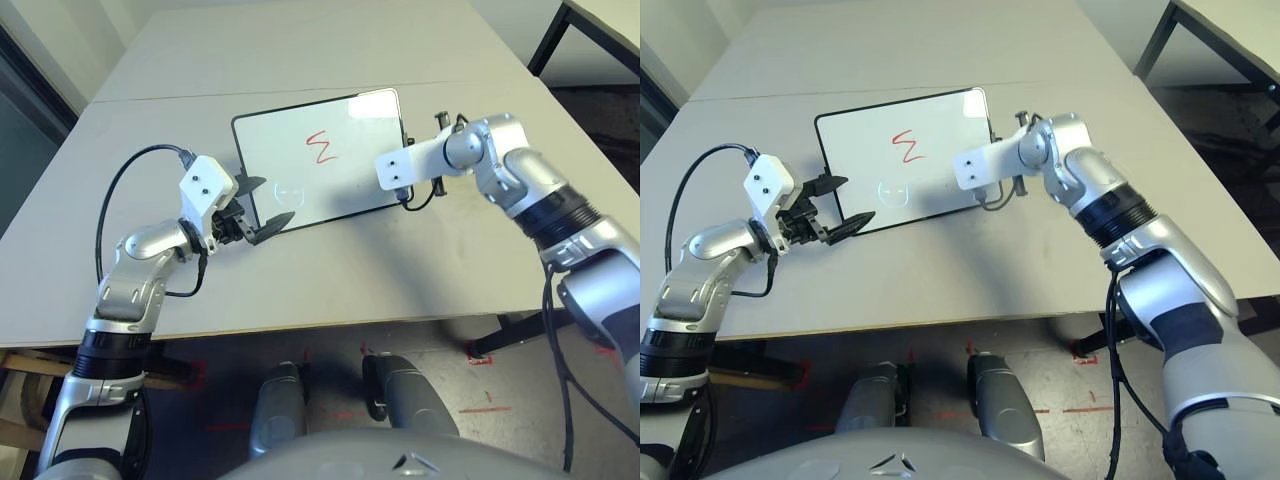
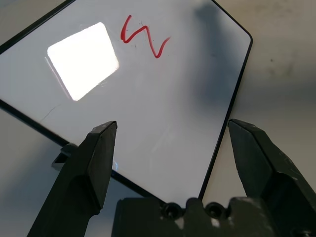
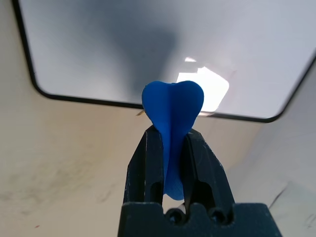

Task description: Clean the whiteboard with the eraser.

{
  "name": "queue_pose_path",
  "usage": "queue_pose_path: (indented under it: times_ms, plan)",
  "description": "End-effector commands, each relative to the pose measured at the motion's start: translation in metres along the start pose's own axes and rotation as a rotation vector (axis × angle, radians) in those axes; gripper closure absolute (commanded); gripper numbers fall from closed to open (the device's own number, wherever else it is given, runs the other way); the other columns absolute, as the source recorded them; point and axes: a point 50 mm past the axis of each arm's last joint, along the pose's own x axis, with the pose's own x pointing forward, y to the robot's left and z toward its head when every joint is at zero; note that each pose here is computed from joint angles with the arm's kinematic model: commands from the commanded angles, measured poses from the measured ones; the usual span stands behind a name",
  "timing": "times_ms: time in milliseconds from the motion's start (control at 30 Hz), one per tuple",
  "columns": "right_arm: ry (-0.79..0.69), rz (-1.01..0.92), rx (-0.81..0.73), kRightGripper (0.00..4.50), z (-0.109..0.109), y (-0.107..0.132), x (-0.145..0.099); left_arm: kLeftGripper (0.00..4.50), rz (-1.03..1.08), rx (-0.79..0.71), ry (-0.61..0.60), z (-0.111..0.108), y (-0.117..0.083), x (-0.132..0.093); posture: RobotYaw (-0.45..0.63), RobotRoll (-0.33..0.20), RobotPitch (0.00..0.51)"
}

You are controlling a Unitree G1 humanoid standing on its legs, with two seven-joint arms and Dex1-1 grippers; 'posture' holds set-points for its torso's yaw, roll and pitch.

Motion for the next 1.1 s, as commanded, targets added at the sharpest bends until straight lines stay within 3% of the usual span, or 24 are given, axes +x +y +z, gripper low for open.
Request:
queue_pose_path:
  times_ms: [33, 467, 1100]
  plan:
    - [-0.023, -0.009, -0.046, 4.19, 0.012, -0.010, -0.002, 0.00, 0.029, 0.028, 0.018, 0.003, 0.009, -0.009, -0.07, 0.000, 0.100]
    - [-0.051, -0.031, -0.130, 4.19, 0.055, -0.020, 0.022, 0.00, 0.044, 0.063, 0.076, -0.006, 0.011, -0.014, -0.04, 0.000, 0.103]
    - [-0.048, -0.004, -0.153, 4.19, 0.067, -0.019, 0.050, 0.00, 0.073, 0.037, 0.065, -0.016, 0.007, -0.016, -0.01, 0.000, 0.110]
